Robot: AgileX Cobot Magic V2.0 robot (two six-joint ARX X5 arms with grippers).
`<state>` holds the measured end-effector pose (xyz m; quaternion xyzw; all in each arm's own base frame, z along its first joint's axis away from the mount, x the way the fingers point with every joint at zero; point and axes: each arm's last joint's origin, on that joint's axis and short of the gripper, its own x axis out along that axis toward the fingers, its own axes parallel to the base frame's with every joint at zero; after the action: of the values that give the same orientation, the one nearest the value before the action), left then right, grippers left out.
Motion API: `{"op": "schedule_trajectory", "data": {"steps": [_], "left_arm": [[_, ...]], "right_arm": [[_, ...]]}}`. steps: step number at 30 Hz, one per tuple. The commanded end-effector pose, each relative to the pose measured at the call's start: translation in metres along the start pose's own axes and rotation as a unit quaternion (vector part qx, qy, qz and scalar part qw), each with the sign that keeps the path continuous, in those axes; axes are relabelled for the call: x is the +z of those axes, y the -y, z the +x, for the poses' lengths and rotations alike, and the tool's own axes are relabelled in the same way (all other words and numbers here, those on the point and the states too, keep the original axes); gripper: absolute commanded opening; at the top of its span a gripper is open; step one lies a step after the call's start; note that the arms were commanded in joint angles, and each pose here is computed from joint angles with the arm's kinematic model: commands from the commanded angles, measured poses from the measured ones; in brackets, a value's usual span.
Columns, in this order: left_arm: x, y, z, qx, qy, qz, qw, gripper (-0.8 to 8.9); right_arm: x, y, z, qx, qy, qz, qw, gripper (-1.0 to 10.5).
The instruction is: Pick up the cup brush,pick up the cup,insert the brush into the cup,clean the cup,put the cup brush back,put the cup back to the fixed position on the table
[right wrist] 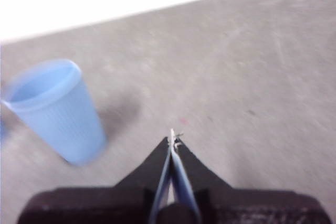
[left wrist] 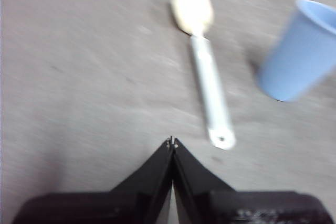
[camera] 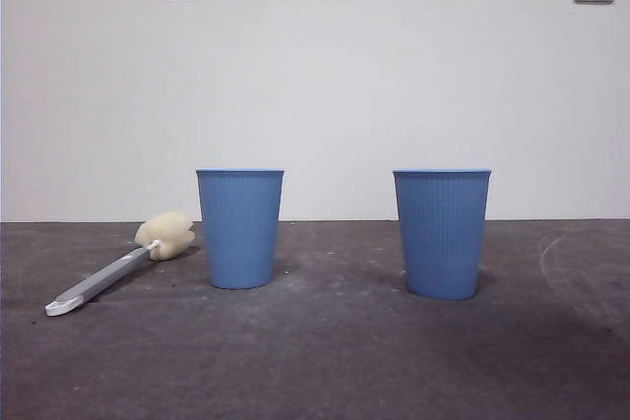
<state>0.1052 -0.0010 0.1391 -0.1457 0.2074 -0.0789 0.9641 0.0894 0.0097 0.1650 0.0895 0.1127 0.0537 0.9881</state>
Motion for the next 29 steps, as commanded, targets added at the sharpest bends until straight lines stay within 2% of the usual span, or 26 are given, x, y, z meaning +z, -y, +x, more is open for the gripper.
{"op": "schedule_trajectory", "data": {"steps": [1,6,8,11,19,29], "left_arm": [[0.018,0.007,-0.008,-0.010,0.017,-0.022,1.000,-0.07],[0.072,0.029,-0.039,-0.037,0.052,-0.007,0.998,-0.07],[0.091,0.039,-0.053,-0.047,0.041,0.011,0.998,-0.08],[0.114,0.051,-0.072,-0.065,0.005,0.049,0.997,-0.08],[0.142,0.065,-0.091,-0.073,-0.068,0.086,0.991,-0.08],[0.158,0.071,-0.084,-0.088,-0.130,0.103,0.982,-0.08]], "right_arm": [[0.020,-0.004,-0.008,0.012,0.035,0.035,0.999,-0.1],[0.067,-0.017,-0.025,0.067,0.057,0.027,0.996,-0.1],[0.087,-0.022,-0.029,0.093,0.037,0.000,0.995,-0.1],[0.114,-0.031,-0.029,0.138,-0.032,-0.052,0.989,-0.1],[0.148,-0.041,-0.021,0.198,-0.152,-0.098,0.963,-0.1],[0.172,-0.046,-0.018,0.217,-0.215,-0.140,0.942,-0.1]]}}
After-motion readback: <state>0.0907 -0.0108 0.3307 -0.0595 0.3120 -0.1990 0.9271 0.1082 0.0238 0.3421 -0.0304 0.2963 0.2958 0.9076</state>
